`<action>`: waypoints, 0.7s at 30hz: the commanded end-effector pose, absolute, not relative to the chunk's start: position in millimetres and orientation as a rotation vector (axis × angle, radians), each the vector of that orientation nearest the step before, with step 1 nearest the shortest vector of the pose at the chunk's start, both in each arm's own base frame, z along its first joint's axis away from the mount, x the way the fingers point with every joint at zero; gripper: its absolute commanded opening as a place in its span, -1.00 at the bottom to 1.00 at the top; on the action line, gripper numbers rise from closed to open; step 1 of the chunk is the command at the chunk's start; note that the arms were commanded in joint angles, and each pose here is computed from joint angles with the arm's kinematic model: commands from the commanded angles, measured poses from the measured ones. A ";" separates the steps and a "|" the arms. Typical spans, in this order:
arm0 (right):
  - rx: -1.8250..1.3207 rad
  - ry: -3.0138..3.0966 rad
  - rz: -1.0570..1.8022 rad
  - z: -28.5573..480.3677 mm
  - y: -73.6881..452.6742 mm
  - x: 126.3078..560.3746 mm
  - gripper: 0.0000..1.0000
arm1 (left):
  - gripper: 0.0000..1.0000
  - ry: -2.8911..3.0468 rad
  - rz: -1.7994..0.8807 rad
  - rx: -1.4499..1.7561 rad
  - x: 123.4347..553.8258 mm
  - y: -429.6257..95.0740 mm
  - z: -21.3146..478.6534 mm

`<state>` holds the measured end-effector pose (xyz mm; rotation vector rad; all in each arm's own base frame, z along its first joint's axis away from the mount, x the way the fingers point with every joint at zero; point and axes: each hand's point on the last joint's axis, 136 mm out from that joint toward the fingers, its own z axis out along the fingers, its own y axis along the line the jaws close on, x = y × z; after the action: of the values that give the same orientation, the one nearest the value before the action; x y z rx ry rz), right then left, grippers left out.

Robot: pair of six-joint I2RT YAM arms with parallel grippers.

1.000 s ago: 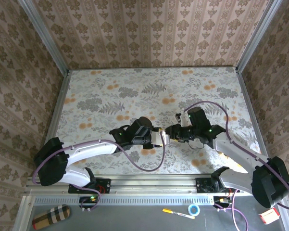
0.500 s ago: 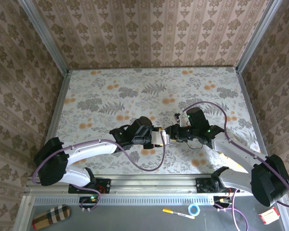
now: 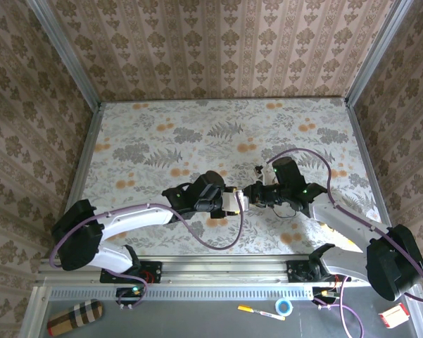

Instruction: Unlock with the key

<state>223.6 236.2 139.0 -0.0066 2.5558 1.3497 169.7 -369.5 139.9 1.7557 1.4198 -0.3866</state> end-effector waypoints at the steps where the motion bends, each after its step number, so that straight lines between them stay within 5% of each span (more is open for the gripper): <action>1: -0.006 2.559 1.380 150.7 240.7 222.7 -1.00 | 0.19 1.328 -0.453 1.524 181.4 -385.3 196.3; 6: -0.002 2.550 1.348 153.7 234.8 226.0 -1.00 | 0.70 1.484 -0.508 1.235 202.7 -352.5 220.1; 12: -0.024 2.504 1.305 162.1 228.7 233.9 -1.00 | 0.96 1.780 -0.668 0.804 215.0 -296.1 237.4; 21: -0.132 2.390 1.275 182.3 230.8 244.0 -1.00 | 0.78 2.193 -1.269 0.103 210.0 -276.4 213.6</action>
<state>231.4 226.5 145.3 -0.0227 2.5461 1.2713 228.4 -270.2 242.6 0.4131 1.9676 -0.9682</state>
